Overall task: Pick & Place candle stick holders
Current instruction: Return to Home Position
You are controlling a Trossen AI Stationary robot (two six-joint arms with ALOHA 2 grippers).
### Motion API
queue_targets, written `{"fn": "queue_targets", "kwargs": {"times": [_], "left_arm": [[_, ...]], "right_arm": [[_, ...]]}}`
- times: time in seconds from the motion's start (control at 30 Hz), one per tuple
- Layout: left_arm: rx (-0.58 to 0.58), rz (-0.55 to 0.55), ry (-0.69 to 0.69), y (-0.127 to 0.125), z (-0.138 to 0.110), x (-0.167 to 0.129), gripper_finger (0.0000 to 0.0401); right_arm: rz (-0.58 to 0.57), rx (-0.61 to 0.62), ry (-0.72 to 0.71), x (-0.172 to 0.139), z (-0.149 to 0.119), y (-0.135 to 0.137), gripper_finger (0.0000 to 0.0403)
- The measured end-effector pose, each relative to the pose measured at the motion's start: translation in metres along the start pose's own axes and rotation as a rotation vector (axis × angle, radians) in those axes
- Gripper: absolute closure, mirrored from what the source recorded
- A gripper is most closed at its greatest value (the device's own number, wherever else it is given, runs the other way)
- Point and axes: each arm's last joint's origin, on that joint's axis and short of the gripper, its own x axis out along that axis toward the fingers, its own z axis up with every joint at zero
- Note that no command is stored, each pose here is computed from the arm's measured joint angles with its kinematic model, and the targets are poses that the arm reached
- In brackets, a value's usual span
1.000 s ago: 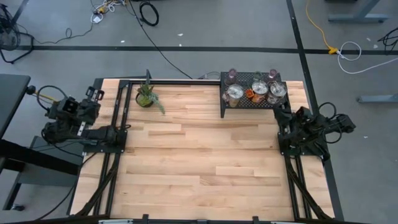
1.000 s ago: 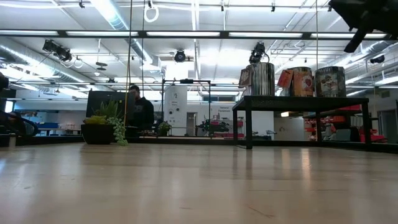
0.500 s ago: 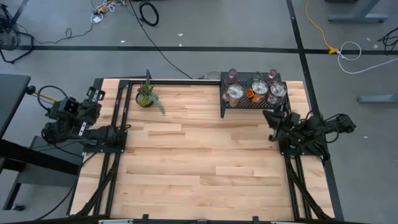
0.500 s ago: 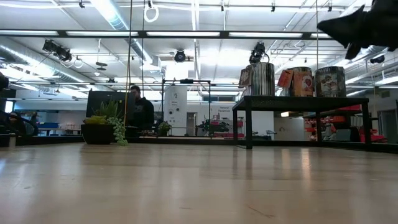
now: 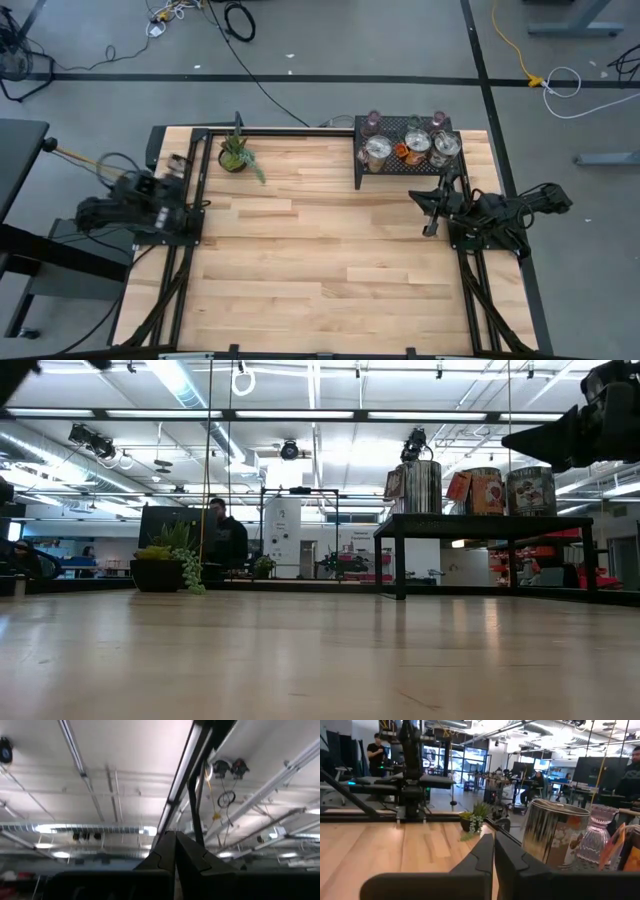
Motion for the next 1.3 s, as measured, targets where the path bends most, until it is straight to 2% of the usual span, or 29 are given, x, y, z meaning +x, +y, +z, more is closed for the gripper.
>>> {"fn": "queue_targets", "kwargs": {"times": [0.1, 0.27, 0.4, 0.53, 0.63, 0.97, 1.3], "left_arm": [[-0.009, 0.009, 0.129, 0.002, -0.03, -0.014, 0.0387], [-0.03, 0.048, 0.423, 0.005, -0.057, -0.022, 0.0387], [-0.038, 0.087, 0.588, 0.008, -0.071, -0.03, 0.0387], [-0.088, 0.123, 0.707, 0.009, -0.081, -0.037, 0.0387], [-0.123, 0.148, 0.849, 0.009, -0.09, -0.047, 0.0387], [0.017, 0.162, 0.879, 0.014, -0.091, -0.049, 0.0387], [-0.028, 0.179, 0.873, 0.013, -0.091, -0.049, 0.0387]], "right_arm": [[0.0, -0.001, 0.001, 0.0, 0.0, 0.0, 0.0385], [0.0, -0.001, 0.002, 0.0, 0.0, 0.0, 0.0385], [0.0, -0.001, 0.001, 0.0, 0.0, 0.0, 0.0385], [0.0, -0.001, 0.001, 0.0, 0.0, 0.0, 0.0385], [0.0, -0.001, 0.001, 0.0, 0.0, 0.0, 0.0385], [-0.001, -0.001, 0.002, 0.0, 0.0, 0.0, 0.0385], [0.0, -0.001, 0.001, 0.0, 0.0, 0.0, 0.0385]]}}
